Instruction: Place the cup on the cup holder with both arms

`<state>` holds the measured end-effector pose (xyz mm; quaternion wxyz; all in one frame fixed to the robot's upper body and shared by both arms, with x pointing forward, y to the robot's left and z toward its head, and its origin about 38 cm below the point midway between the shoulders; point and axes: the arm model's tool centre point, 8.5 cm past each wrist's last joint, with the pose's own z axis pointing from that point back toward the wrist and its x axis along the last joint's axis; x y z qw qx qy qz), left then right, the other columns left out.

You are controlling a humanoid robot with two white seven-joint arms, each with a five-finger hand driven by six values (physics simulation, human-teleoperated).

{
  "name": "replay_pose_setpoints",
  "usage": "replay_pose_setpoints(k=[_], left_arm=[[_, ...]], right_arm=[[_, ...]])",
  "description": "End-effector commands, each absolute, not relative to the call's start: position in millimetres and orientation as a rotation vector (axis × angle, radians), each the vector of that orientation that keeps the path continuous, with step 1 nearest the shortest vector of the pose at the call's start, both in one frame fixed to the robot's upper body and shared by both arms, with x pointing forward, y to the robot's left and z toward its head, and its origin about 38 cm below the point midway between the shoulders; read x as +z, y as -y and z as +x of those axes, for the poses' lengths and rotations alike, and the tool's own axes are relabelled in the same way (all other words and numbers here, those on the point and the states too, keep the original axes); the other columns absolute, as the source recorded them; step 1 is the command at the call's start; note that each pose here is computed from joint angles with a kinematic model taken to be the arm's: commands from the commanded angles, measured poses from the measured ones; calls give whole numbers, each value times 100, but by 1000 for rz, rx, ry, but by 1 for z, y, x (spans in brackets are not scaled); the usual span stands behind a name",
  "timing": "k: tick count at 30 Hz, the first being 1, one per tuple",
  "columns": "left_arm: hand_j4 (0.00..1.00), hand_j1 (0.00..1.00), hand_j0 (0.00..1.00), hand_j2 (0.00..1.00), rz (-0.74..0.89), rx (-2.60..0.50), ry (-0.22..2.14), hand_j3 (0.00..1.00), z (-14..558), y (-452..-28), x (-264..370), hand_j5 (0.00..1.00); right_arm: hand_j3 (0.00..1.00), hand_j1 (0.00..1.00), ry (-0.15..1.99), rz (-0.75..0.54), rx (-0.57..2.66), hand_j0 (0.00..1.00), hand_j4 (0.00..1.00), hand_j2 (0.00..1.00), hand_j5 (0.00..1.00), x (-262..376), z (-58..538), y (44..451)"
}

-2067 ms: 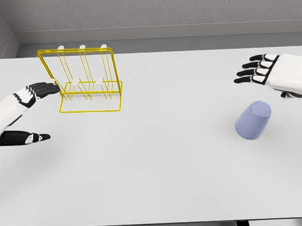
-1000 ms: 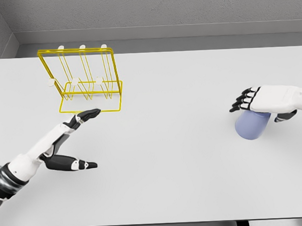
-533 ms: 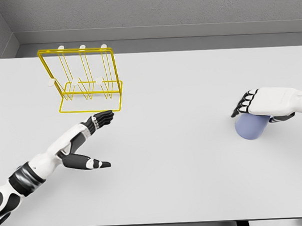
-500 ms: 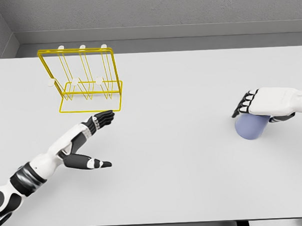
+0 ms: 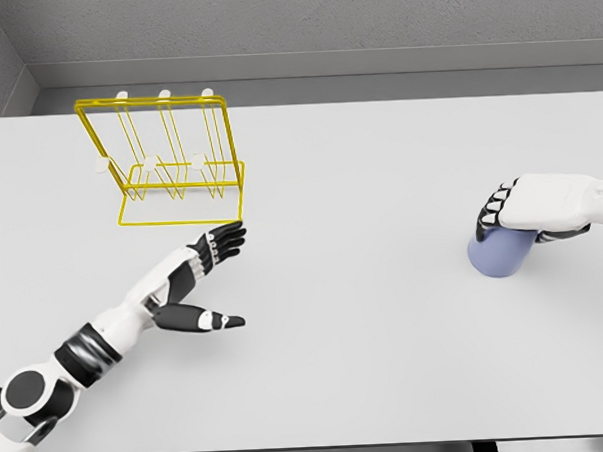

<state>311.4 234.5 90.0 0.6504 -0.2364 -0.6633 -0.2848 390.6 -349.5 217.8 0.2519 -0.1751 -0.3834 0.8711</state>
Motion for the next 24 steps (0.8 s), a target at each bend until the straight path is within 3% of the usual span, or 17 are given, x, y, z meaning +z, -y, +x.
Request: replay_pose_setpoints(k=[1,12,24], left_arm=[[100,100,100,100,-545,-633,1499,100,311,-231,85,100],[100,100,100,100,-533,-626,1489,100,314,-229,76,100],[100,100,100,100,-514,-616,1487,100,321,-233,73,100]], right_arm=[[57,57,1052,-479,2359,57,57,57,57,221,391,350],[54,54,1173,-566,2436,54,54,54,54,261,379,323],[55,55,1403,-518,2433,55,55,55,55,269,388,267]])
